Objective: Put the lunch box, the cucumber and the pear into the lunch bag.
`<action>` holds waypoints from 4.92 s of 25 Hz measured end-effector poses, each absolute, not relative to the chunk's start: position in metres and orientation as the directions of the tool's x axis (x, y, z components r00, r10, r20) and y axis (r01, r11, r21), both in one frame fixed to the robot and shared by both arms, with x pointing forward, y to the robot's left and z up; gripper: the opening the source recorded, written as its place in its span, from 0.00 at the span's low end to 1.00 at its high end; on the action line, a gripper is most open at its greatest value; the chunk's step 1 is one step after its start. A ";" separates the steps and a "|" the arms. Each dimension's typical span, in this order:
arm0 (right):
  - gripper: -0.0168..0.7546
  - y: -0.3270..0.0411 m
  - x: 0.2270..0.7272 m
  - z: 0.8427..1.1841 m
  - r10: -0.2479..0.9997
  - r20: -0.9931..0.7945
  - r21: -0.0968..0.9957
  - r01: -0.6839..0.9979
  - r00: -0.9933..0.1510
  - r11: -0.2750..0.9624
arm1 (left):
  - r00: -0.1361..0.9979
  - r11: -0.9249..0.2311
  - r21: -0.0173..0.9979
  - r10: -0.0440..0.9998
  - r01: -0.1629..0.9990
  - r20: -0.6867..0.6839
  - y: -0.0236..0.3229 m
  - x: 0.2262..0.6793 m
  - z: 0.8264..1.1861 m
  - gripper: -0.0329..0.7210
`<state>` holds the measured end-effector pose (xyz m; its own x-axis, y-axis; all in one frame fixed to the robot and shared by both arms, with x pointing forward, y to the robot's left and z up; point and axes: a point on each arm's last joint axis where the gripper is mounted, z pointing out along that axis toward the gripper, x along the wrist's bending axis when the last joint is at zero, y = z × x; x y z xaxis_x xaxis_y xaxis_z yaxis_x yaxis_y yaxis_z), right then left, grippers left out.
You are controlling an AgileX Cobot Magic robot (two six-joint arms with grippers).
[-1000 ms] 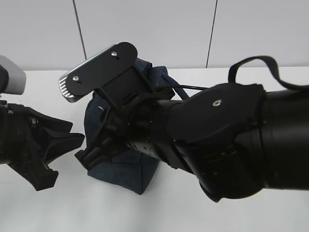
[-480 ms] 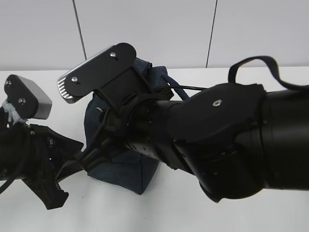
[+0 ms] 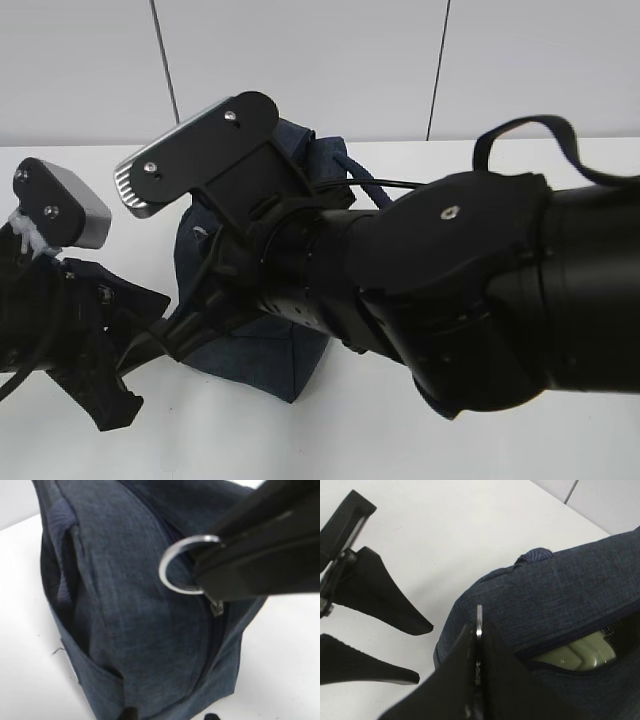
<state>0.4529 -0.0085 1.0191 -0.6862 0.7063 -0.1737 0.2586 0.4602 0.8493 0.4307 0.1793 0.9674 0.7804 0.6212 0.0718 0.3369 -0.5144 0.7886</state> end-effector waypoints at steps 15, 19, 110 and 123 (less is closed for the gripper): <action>0.03 -0.008 0.453 1.019 0.705 -0.173 0.849 0.259 -0.688 0.460 | 0.779 -0.528 0.767 0.624 0.364 0.060 0.173 0.445 0.960 0.49; 0.03 -0.008 0.453 1.019 0.705 -0.173 0.849 0.259 -0.688 0.460 | 0.787 -0.529 0.762 0.615 0.373 0.042 0.167 0.456 0.956 0.49; 0.03 -0.108 0.665 1.009 0.797 0.179 0.910 0.404 -0.577 0.088 | 0.502 -0.060 0.837 0.822 0.544 -0.268 0.137 0.539 1.022 0.49; 0.03 -0.108 0.665 1.010 0.796 0.180 0.910 0.404 -0.578 0.088 | 0.543 -0.073 0.809 0.775 0.583 -0.322 0.128 0.541 1.007 0.22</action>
<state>0.6652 -0.1081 1.0095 -0.5780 0.7959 0.1800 0.4041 0.0875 0.9105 0.5412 0.1281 1.0073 0.5433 0.7755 -0.3216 0.5830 -0.0729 0.8092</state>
